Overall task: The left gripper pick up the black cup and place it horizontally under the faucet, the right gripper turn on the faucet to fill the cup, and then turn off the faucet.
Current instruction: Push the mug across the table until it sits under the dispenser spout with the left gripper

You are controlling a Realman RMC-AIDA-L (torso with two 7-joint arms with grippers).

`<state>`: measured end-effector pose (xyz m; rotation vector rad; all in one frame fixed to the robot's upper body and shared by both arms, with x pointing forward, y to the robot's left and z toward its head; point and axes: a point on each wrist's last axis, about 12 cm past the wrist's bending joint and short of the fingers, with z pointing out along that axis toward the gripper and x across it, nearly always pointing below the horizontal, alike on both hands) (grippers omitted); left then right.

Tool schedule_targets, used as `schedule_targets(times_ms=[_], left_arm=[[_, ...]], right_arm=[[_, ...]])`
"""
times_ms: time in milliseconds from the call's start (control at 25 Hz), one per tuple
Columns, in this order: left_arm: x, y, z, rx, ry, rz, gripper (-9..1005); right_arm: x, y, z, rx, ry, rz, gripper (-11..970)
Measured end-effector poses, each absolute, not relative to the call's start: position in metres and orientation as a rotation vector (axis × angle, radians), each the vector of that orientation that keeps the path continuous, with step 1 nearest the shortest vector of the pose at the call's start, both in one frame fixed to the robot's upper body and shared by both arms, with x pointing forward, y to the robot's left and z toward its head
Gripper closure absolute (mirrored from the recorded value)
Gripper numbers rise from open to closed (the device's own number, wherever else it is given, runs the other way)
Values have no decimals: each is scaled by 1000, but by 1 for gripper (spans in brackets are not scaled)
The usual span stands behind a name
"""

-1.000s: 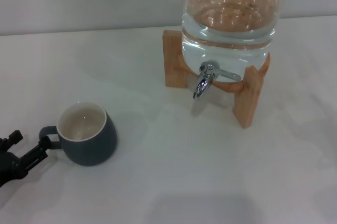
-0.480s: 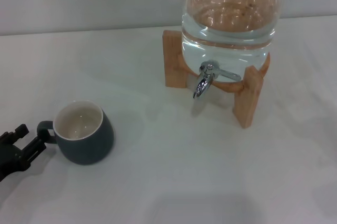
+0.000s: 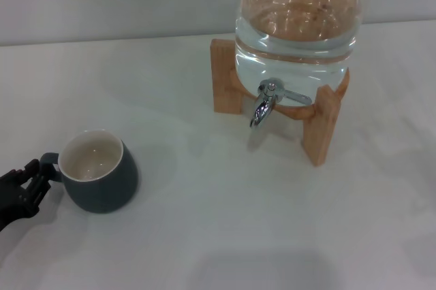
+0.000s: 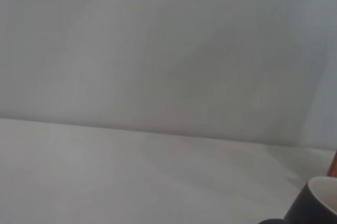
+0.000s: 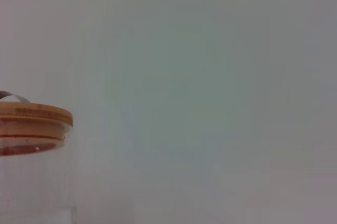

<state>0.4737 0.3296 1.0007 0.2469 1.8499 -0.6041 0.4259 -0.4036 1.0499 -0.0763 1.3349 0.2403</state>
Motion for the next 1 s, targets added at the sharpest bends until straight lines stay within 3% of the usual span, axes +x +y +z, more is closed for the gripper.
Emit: schedule_targets(times_ms=[240,440,1000], left_arm=[[477,331,1001,242,1856,-591,736],[480,332,1001,242,1866,-578,723],[488,339,1005,265,1885,-538,572]], right_arm=[[426,-404,1050,-78,1335,239,102],[429,-403,1050,-78,1340,237,102],[439,-399,1048,-73,1355,238,102]])
